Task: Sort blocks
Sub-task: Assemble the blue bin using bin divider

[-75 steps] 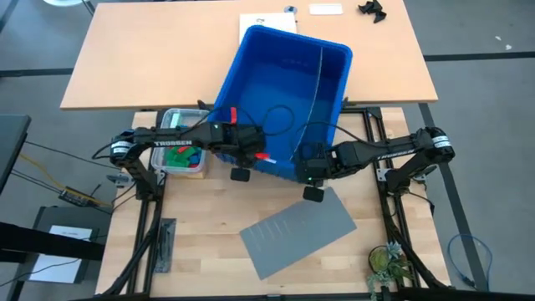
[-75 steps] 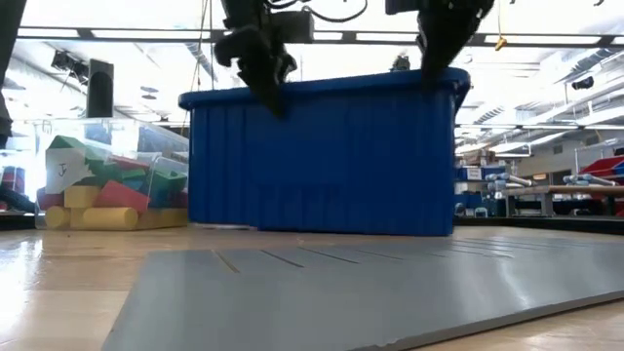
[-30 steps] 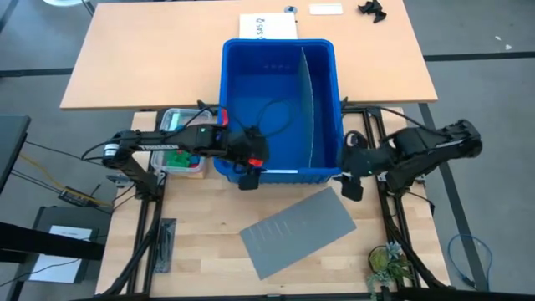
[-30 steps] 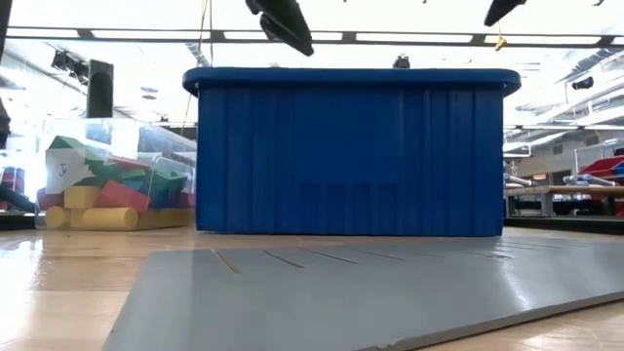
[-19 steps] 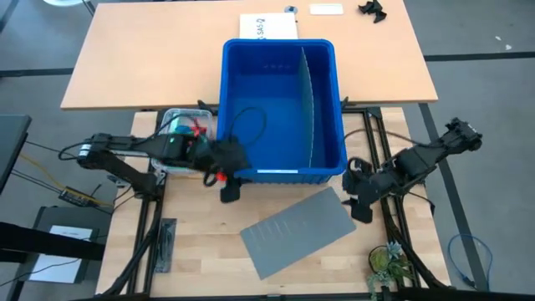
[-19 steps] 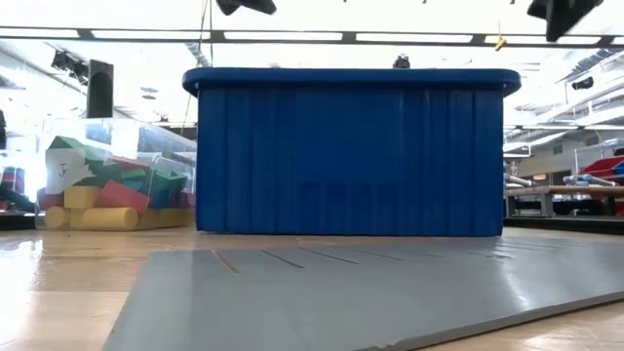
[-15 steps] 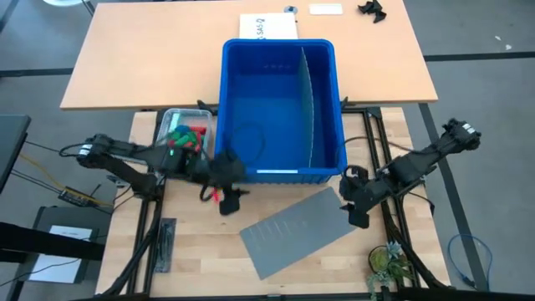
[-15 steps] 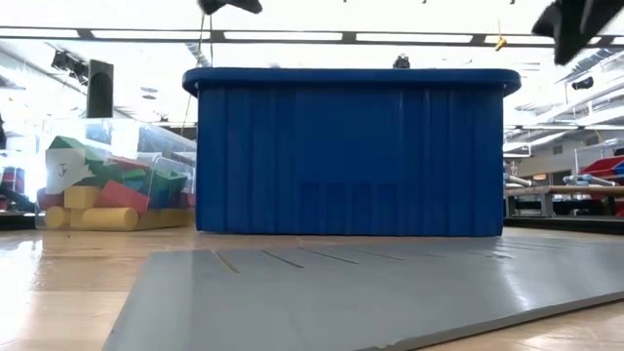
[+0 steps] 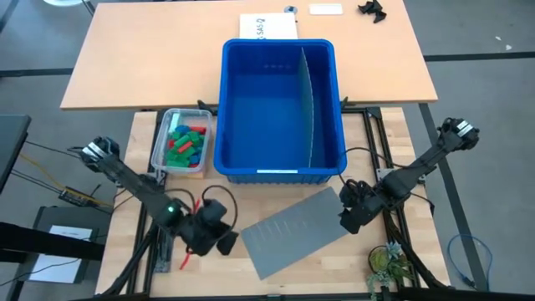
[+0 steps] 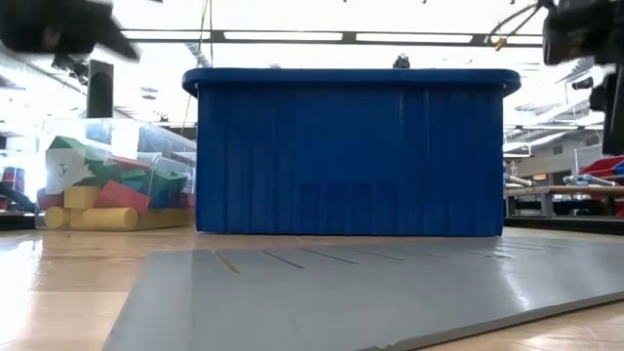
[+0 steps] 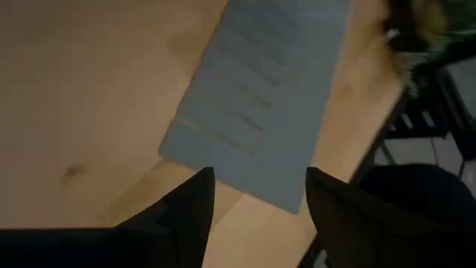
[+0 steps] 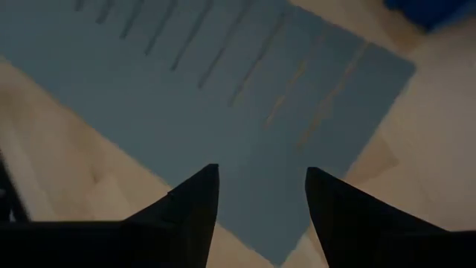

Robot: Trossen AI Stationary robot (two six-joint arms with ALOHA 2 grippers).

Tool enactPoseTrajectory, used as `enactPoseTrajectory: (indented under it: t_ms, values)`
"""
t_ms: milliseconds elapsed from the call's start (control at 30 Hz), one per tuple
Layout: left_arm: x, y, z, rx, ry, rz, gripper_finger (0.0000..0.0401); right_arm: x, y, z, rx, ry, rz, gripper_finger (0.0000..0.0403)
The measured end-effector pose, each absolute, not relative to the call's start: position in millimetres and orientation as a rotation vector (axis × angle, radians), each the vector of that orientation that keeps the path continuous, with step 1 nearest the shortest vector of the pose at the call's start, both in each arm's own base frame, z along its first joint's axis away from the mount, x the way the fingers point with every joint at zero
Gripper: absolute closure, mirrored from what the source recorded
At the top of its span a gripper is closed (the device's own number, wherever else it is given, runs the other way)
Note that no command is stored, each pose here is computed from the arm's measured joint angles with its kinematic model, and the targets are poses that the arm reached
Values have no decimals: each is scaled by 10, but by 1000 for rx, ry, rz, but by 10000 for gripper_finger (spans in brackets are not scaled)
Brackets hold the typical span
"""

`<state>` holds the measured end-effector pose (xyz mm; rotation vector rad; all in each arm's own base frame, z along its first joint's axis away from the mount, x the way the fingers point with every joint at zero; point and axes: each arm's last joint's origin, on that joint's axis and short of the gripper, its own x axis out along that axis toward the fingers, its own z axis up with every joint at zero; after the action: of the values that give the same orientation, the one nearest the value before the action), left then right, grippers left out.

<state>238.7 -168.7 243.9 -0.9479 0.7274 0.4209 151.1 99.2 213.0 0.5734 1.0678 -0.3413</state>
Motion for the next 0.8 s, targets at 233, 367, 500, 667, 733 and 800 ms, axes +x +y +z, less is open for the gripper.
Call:
enactPoseTrajectory:
  t_ms: [233, 367, 500, 667, 733, 800]
  values:
    - [2565, -1832, 1917, -973, 804, 447, 183, 1471, 957, 1758, 668, 1073, -358, 210]
    - [2659, -1818, 1763, -938, 816, 470, 183, 1431, 904, 1637, 682, 1085, -402, 213]
    - [2749, -1749, 1638, -870, 848, 477, 183, 1440, 882, 1573, 666, 1070, -372, 217]
    - [2859, -1615, 1501, -774, 889, 491, 183, 1462, 852, 1465, 577, 1085, -337, 225]
    - [2892, -1556, 1442, -752, 919, 502, 183, 1482, 840, 1433, 537, 1104, -332, 229]
    - [2904, -1498, 1383, -731, 962, 527, 184, 1505, 826, 1407, 513, 1115, -333, 232]
